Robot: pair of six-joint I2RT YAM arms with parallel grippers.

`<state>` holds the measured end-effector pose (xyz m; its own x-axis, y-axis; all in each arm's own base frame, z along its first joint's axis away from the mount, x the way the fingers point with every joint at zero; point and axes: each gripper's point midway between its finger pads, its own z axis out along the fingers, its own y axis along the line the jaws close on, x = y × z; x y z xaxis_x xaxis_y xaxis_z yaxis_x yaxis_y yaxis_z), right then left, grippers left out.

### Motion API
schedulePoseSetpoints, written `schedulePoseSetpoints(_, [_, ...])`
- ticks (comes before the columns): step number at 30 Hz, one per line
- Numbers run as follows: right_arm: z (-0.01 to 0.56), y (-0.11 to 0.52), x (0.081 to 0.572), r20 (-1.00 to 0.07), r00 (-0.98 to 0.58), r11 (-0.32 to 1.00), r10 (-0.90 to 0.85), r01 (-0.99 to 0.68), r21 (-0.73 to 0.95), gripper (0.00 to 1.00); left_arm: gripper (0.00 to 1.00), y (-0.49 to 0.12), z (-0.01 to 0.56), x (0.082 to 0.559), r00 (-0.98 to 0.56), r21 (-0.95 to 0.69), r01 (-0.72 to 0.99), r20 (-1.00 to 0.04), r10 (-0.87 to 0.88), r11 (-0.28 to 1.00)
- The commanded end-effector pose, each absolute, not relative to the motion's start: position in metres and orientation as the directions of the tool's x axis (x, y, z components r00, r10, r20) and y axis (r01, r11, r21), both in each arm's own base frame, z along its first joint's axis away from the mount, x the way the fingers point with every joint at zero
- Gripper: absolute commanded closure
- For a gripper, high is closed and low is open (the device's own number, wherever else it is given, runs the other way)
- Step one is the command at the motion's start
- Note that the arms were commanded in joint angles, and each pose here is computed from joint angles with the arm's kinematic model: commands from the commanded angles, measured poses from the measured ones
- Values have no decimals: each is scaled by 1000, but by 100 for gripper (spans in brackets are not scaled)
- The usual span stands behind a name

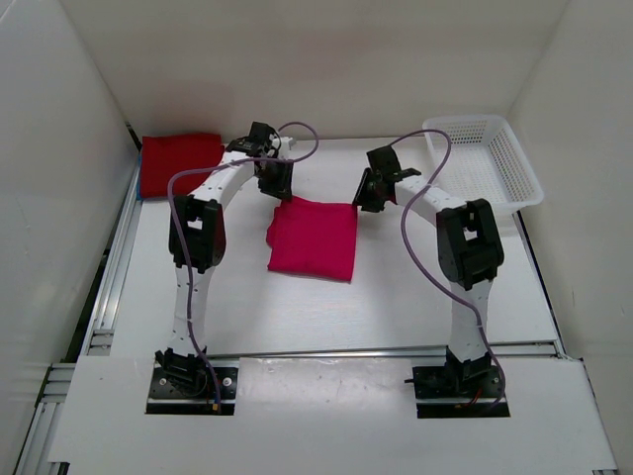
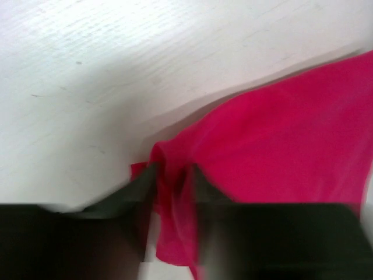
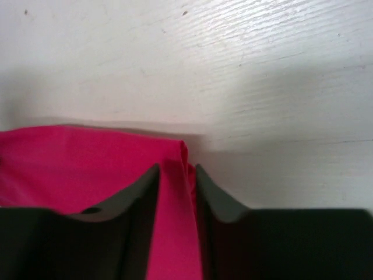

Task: Fold and stack the t-shirts
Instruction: Fold the long partially folded tshirt into a neat square, then put the neatly folded tshirt into the corner of the board with the left arm

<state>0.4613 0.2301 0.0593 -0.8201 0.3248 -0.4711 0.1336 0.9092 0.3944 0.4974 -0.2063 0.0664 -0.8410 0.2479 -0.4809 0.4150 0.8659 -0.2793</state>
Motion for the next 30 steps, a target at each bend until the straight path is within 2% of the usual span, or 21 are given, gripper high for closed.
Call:
schedulePoseSetpoints(1, [67,227,473,-456,-829,904,323,127,409,60,50,-194,99,524,-783,-178,395,-577,230,901])
schedulePoseSetpoints(4, [66,222,473,-457,-833,915,313,137,378,60,9,-189,116,534,-755,-139,382,-617,222,914])
schedulePoseSetpoints(5, [69,219,472,-461,-830,918,315,142,371,59,0,-184,125,538,-742,-136,375,-637,209,917])
schedulePoseSetpoints(8, [79,215,461,-470,-828,920,307,132,370,57,0,-175,147,529,-728,-163,380,-659,186,910])
schedulePoseSetpoints(10, [79,222,441,-433,-848,899,304,105,426,57,0,-171,143,511,-752,-200,387,-633,184,900])
schedulePoseSetpoints(16, [52,226,392,-310,-899,871,310,138,471,57,0,-168,83,460,-858,-294,369,-474,201,882])
schedulePoseSetpoints(24, [37,242,385,-259,-913,852,315,151,501,57,0,-183,54,431,-918,-539,352,-358,171,765])
schedulePoseSetpoints(30, [27,244,383,-235,-915,845,328,173,506,57,0,-191,12,405,-944,-529,320,-251,215,786])
